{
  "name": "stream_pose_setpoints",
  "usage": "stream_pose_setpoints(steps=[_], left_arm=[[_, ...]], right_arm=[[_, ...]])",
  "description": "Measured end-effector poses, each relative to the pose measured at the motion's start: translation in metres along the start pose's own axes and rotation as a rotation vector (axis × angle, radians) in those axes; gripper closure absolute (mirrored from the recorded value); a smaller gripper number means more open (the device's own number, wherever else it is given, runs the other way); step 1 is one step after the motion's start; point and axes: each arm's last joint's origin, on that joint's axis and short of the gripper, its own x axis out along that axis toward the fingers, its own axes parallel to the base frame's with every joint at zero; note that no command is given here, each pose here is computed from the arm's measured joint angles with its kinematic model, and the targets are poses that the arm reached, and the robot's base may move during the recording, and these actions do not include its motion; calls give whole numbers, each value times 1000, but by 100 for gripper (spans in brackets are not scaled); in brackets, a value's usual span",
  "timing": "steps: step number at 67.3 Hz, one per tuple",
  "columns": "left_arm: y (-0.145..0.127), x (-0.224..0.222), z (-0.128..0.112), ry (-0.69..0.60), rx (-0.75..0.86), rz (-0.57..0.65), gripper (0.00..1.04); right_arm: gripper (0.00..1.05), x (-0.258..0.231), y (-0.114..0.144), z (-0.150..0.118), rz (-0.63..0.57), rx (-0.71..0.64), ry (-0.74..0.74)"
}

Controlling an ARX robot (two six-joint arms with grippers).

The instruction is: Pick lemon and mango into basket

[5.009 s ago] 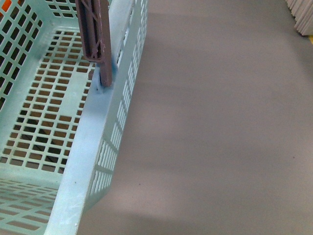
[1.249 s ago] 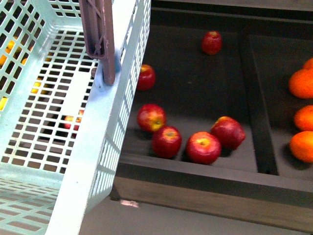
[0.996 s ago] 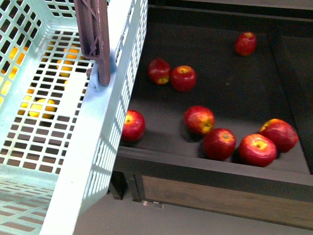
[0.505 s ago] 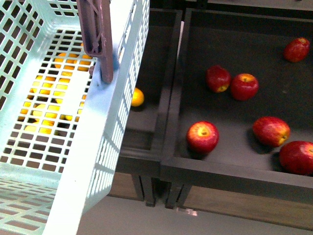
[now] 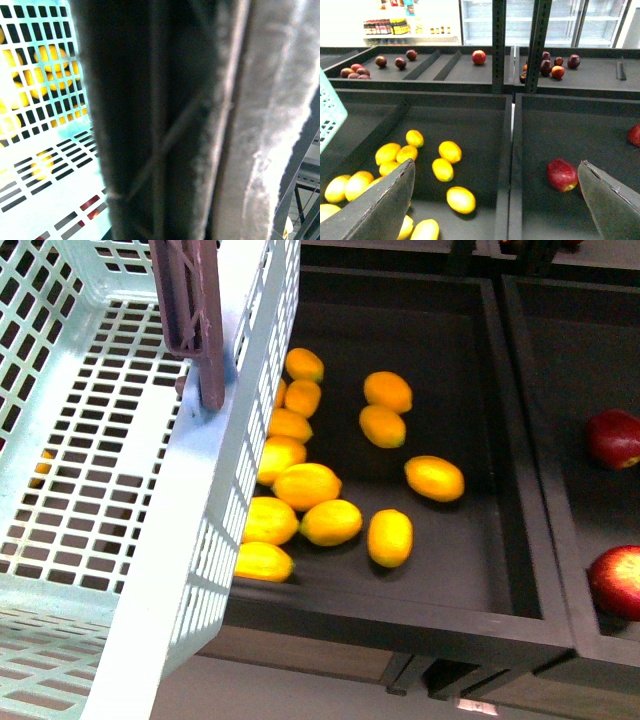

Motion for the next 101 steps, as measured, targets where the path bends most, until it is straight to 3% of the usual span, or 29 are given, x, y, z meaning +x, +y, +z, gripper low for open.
stream_pose_setpoints(steps=[55,60,64,71,76,91,101], left_arm=[[0,0,3,-34,5,-1,89],[-7,5,-2,-135,158,178,89],[-15,17,-8,-184,485,383,89],[-16,48,-9,-116,842,496,89],[-21,75,-12,-61,960,464,90],[-32,129,-36,159,1015,361,90],[-40,142,-77,366,955,248,90]], right_arm=[[9,0,0,0,9,-1,0],[9,0,0,0,3,-1,0],[9,0,0,0,5,-1,0],[9,0,0,0,2,-1,0],[9,0,0,0,0,-1,0],[9,0,0,0,0,-1,0],[9,0,0,0,0,-1,0]])
